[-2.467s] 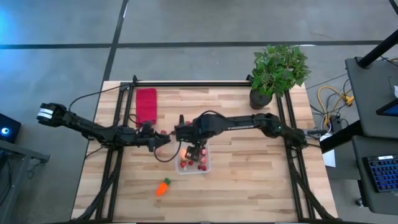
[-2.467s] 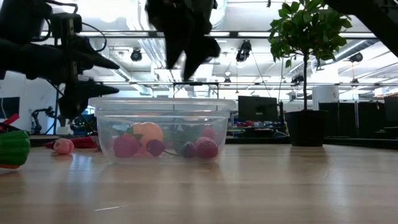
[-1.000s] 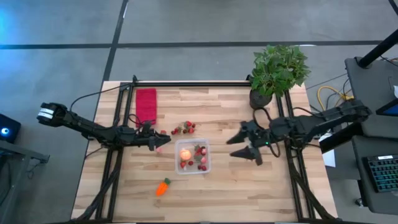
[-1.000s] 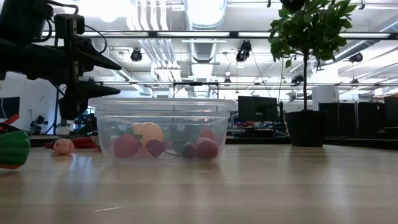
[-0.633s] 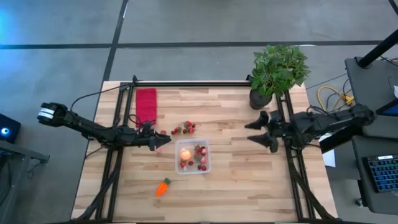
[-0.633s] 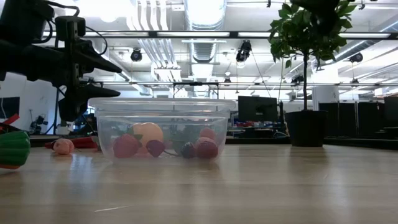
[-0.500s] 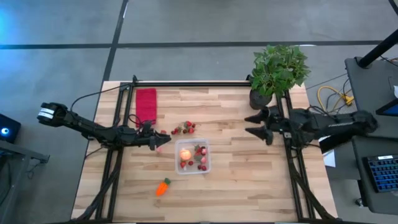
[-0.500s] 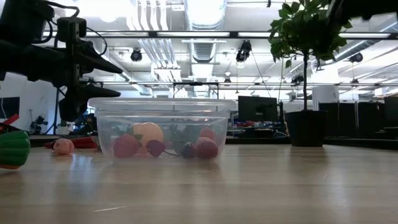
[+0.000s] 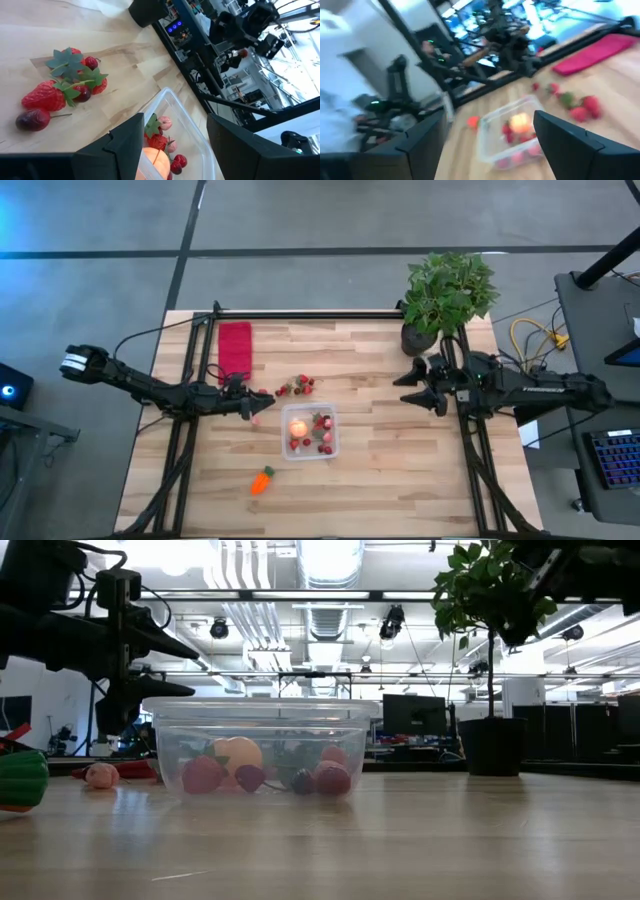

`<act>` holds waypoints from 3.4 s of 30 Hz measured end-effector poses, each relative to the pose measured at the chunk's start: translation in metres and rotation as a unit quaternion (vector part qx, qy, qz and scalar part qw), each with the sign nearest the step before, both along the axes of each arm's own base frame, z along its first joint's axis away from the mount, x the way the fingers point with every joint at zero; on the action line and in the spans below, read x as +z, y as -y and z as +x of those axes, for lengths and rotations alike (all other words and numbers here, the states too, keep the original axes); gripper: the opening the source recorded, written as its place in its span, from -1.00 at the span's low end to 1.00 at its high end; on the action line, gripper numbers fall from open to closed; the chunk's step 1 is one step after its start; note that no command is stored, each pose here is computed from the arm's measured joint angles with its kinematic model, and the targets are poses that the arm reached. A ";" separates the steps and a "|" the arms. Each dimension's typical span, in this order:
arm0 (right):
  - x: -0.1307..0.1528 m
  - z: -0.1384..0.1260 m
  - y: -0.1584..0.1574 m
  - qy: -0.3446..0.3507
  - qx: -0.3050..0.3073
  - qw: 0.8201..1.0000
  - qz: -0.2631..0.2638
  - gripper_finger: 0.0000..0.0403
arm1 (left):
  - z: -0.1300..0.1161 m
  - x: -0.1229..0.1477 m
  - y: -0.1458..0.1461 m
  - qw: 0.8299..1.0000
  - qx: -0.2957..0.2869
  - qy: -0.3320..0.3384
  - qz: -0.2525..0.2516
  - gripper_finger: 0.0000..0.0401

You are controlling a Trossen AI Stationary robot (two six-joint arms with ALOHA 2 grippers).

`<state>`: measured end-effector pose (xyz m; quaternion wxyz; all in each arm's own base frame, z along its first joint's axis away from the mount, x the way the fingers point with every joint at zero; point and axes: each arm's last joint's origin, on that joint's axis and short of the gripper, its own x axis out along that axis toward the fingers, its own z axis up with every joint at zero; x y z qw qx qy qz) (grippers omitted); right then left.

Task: Pick and placing Produce into tupperware
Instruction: Put the orange carrot into the transparent bin

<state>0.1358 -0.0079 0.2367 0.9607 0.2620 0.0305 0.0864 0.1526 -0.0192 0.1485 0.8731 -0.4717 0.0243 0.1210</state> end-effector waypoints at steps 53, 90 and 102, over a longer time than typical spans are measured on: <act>-0.088 -0.015 -0.004 -0.101 -0.103 0.989 0.019 0.44 | 0.040 0.090 0.112 0.800 -0.203 -0.561 -0.068 0.01; -0.088 -0.015 -0.004 -0.101 -0.102 0.989 0.019 0.43 | 0.090 0.042 0.173 0.838 -0.173 -0.509 -0.094 0.01; -0.088 -0.015 -0.004 -0.102 -0.102 0.989 0.019 0.44 | 0.089 0.049 0.172 0.840 -0.159 -0.505 -0.121 0.01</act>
